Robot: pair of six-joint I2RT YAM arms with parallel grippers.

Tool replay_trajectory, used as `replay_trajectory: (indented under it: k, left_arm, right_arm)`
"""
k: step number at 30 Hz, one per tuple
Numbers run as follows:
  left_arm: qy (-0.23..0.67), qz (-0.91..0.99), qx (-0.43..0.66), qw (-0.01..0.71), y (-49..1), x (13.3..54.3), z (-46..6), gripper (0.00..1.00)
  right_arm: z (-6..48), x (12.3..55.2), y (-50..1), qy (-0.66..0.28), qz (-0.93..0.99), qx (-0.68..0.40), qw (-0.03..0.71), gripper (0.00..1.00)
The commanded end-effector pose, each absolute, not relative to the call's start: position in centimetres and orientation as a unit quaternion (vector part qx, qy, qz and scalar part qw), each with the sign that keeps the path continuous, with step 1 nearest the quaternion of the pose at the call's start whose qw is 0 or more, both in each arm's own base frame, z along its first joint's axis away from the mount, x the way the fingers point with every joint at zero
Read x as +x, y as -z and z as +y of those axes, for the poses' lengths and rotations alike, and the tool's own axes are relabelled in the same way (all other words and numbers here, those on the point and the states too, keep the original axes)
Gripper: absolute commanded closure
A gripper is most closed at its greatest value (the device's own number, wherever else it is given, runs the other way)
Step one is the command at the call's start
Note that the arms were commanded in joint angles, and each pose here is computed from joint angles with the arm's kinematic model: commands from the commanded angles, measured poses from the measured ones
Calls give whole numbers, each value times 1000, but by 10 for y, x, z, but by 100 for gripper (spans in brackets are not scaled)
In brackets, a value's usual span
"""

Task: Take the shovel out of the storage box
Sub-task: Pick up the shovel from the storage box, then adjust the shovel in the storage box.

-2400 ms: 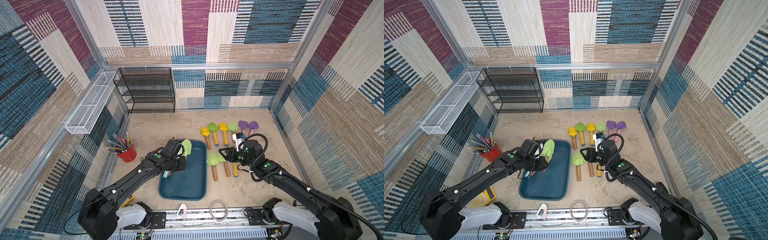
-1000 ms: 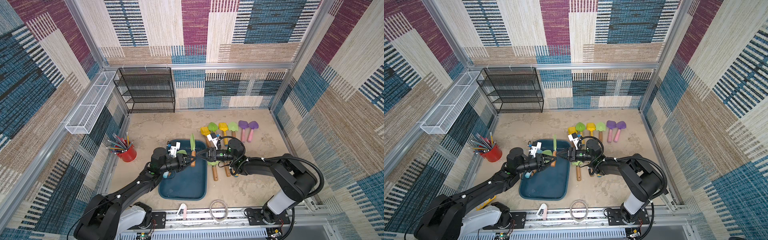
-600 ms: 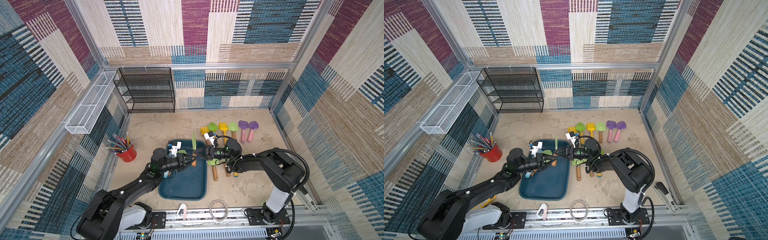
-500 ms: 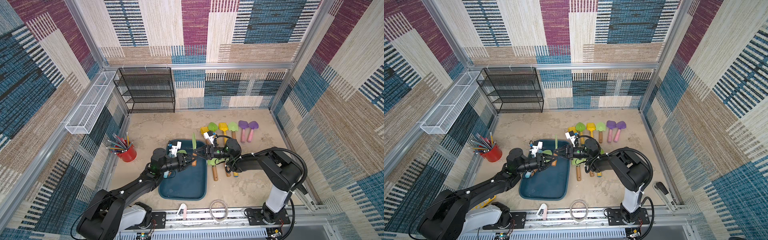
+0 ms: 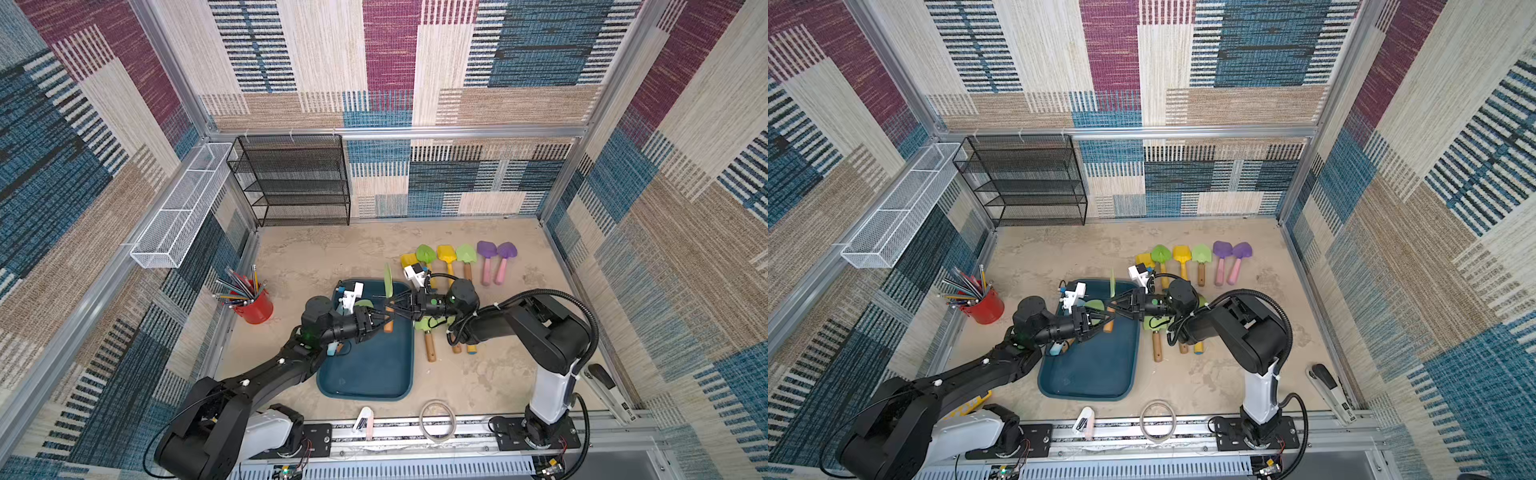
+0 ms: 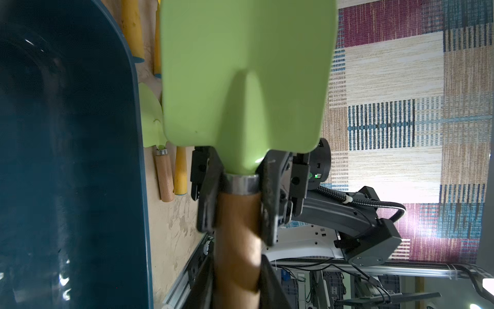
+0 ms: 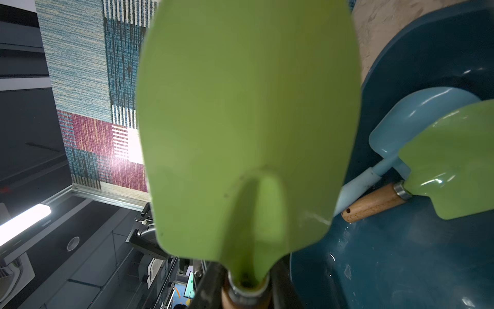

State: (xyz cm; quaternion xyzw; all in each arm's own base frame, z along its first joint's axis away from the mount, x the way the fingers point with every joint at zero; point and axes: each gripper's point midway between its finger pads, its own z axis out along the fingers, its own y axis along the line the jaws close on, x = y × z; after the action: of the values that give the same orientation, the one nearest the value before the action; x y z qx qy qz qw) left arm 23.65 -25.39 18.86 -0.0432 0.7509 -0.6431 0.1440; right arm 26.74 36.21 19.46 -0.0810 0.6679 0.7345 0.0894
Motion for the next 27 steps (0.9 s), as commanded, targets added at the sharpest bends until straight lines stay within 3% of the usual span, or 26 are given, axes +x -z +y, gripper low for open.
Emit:
replay_trajectory:
  k: [1, 4, 13, 27]
  left_arm:
    - [615, 775, -34, 142, -180, 232, -251, 51]
    - [568, 808, -26, 155, -175, 230, -242, 46]
    - [426, 878, -4, 217, -171, 231, -207, 44]
    - [166, 968, -12, 188, -108, 253, -152, 47]
  right_arm:
    - [359, 261, -206, -744, 650, -111, 112, 81]
    - [356, 263, -204, -737, 657, -106, 119, 81]
    - [335, 273, -202, -712, 680, -92, 147, 80]
    - [304, 281, -190, -651, 733, -69, 186, 80]
